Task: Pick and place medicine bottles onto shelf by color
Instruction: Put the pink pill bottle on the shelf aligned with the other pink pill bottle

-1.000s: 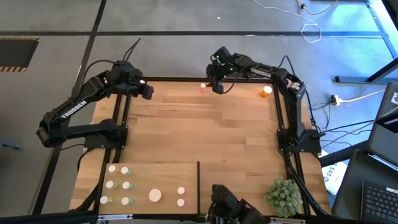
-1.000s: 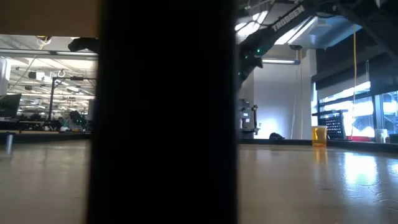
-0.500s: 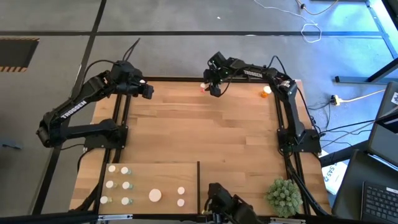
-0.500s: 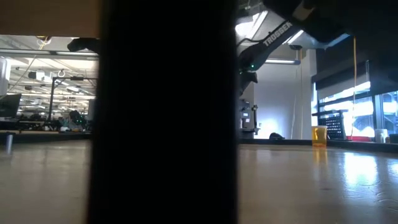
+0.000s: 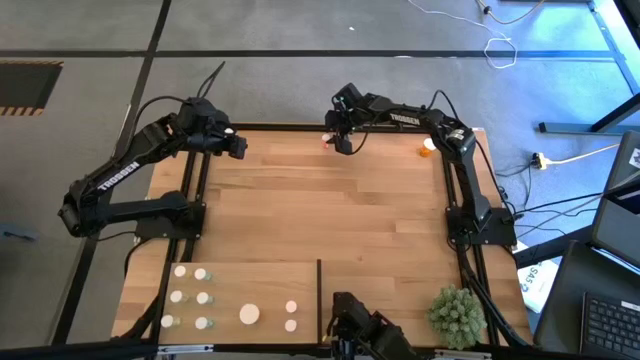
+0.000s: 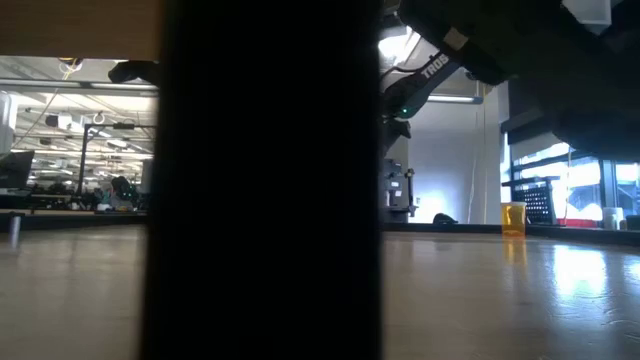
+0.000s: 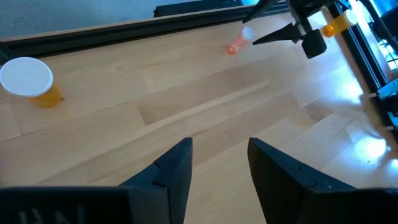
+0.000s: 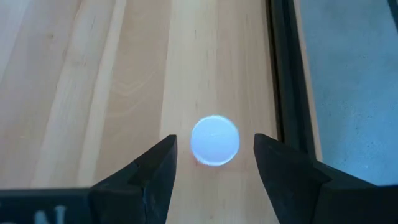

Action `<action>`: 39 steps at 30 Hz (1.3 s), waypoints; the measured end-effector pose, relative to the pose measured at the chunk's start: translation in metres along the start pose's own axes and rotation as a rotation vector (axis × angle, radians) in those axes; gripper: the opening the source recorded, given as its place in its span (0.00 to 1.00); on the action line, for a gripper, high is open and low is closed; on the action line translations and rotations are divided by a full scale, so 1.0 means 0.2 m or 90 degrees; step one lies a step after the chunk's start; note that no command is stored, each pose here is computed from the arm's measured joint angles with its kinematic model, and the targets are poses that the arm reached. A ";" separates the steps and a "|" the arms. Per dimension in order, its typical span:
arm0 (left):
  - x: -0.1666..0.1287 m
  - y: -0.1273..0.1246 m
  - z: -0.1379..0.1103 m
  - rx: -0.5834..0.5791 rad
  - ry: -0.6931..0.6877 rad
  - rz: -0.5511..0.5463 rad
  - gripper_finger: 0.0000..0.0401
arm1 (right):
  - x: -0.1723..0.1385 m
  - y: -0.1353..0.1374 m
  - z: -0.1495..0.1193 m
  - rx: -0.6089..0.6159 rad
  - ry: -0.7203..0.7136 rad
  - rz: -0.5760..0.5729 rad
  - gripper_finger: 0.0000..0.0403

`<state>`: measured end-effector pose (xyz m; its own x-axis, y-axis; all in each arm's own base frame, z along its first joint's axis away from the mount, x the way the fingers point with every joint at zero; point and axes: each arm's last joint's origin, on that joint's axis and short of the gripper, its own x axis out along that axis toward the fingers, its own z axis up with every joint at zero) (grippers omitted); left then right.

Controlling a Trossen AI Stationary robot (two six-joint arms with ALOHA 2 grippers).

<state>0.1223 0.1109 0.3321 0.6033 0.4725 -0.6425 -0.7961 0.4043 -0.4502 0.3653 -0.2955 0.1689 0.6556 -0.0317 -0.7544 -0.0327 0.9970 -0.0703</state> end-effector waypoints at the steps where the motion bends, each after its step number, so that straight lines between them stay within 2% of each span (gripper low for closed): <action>1: 0.00 0.00 0.00 0.000 0.000 0.000 0.37 | 0.01 0.00 -0.01 0.001 0.002 0.001 0.54; 6: 0.00 0.00 0.00 0.000 0.000 0.000 0.37 | 0.06 0.00 -0.05 0.010 0.020 0.013 0.54; 26: 0.00 0.00 0.00 -0.001 0.000 0.000 0.37 | 0.06 0.00 -0.03 0.006 0.008 0.008 0.53; 39: 0.00 0.00 0.00 -0.001 0.000 0.000 0.37 | 0.06 0.00 -0.03 0.007 0.006 0.013 0.31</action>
<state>0.1223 0.1109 0.3321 0.6035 0.4722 -0.6425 -0.7961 0.4027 -0.4518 0.3685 -0.2959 0.1550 0.6476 -0.0114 -0.7619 -0.0385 0.9981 -0.0477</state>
